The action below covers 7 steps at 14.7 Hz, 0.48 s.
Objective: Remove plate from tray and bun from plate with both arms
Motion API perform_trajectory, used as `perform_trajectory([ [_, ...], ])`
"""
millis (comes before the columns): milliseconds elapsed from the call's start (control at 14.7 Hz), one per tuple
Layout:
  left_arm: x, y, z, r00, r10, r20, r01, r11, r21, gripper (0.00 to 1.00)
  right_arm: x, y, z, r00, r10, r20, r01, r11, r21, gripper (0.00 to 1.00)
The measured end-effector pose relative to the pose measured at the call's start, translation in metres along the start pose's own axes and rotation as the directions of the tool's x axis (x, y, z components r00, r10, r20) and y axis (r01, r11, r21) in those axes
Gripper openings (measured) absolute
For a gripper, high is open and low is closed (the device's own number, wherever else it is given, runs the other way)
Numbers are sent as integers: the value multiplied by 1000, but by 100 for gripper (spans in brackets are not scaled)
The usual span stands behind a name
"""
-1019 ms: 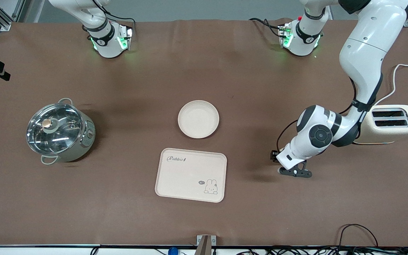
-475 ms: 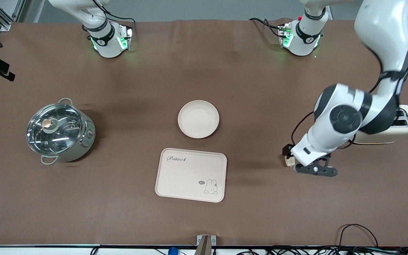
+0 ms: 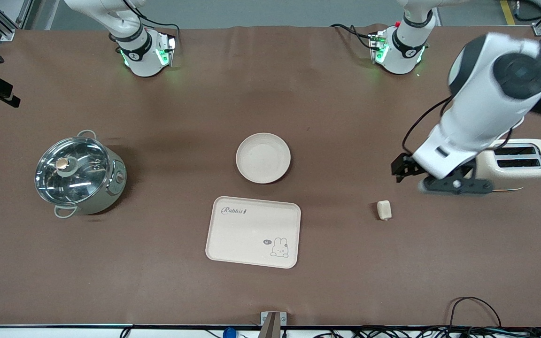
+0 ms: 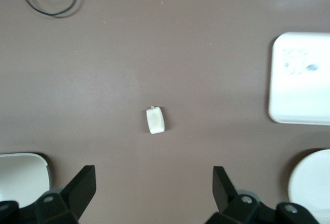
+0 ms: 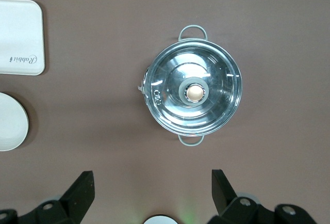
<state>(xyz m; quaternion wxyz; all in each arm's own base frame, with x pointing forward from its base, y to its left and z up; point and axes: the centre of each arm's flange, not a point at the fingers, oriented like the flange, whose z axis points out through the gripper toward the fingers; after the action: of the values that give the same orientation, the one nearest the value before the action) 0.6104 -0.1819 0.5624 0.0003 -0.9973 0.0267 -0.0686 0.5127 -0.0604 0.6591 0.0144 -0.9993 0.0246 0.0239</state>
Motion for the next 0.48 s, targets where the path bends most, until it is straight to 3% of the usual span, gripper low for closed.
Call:
perform_trajectory([
  [272, -35, -52, -77, 998, -50, 24, 49, 999, 17, 100, 0, 0, 0, 1000, 0, 0, 0, 1000, 0, 100],
  [475, -56, -88, -91, 996, -69, 52, 67, 997, 30, 100, 0, 0, 0, 1000, 1, 0, -1, 1000, 0, 100],
])
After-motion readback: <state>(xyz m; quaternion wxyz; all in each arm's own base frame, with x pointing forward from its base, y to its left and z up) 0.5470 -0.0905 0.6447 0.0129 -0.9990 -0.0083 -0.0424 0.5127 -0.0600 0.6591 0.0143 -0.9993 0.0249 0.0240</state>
